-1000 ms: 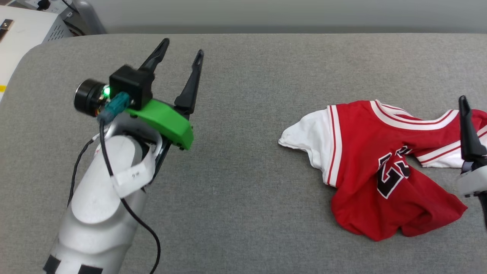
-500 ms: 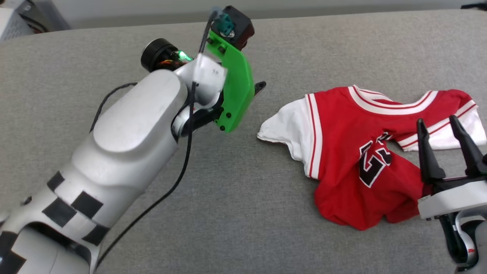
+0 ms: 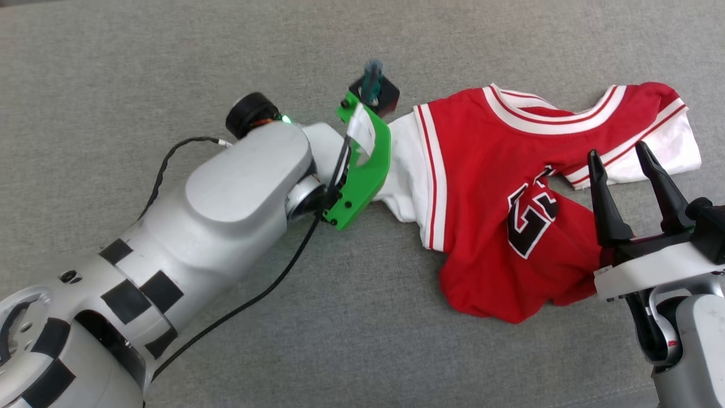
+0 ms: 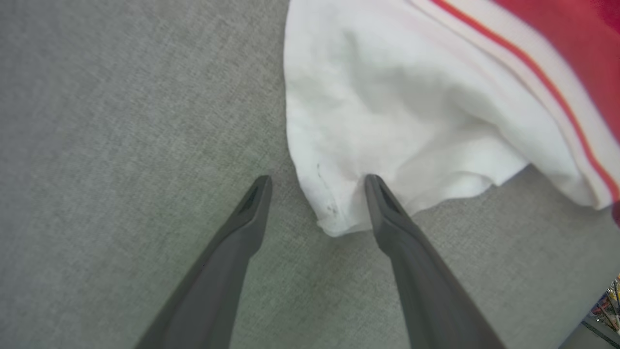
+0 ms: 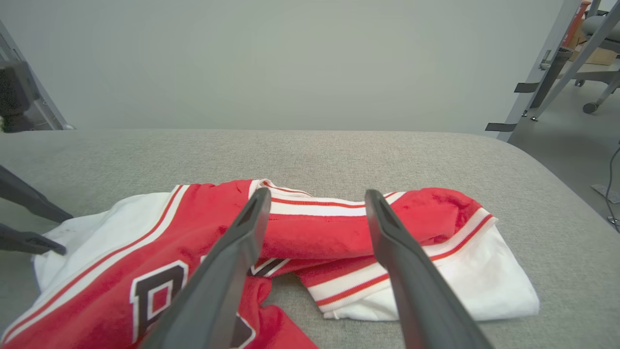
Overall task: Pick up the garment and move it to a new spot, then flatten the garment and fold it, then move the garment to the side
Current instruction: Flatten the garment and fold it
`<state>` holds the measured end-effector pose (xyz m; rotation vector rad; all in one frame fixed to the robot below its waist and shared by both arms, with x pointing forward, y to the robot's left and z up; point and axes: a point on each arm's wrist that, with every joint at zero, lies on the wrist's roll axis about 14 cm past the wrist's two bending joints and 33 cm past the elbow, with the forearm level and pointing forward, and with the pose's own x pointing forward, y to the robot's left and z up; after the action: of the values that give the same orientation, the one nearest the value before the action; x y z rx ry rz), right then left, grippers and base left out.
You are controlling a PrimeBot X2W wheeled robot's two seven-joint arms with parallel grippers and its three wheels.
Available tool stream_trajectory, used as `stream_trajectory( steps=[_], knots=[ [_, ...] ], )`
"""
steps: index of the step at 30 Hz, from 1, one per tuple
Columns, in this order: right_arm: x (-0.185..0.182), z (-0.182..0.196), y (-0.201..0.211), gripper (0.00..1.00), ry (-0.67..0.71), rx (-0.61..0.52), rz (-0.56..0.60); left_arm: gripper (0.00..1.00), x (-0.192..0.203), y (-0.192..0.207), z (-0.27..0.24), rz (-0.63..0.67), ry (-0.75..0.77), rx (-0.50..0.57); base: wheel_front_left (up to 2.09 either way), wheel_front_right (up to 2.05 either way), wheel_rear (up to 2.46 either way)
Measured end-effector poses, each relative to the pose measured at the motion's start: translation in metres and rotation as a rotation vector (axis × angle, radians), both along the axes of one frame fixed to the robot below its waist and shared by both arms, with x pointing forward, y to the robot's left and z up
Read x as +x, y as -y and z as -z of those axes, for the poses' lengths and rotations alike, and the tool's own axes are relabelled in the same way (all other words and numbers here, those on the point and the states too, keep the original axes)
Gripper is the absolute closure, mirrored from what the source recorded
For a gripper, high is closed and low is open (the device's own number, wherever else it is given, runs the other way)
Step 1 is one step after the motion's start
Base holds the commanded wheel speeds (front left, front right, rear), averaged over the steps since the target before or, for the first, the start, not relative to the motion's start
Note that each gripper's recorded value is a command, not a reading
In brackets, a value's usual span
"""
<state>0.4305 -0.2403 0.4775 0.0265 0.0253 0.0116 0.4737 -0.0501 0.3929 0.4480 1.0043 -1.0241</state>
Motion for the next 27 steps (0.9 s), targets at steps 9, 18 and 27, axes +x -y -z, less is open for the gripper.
stream_trajectory(
  steps=[9, 18, 27],
  knots=[
    [0.000, 0.017, 0.010, 0.00, -0.036, -0.012, 0.026, 1.00, -0.008, 0.002, 0.020, 0.089, -0.016, 0.038, 0.00, 0.00, 0.00],
    [-0.003, 0.009, 0.018, 0.00, -0.010, -0.027, 0.036, 1.00, -0.003, -0.016, -0.019, 0.076, 0.125, -0.105, 0.00, 0.00, 0.00],
    [-0.005, 0.003, 0.001, 0.00, 0.009, -0.027, -0.017, 1.00, 0.022, -0.118, -0.067, -0.157, 0.217, -0.080, 0.00, 0.00, 0.00]
  ],
)
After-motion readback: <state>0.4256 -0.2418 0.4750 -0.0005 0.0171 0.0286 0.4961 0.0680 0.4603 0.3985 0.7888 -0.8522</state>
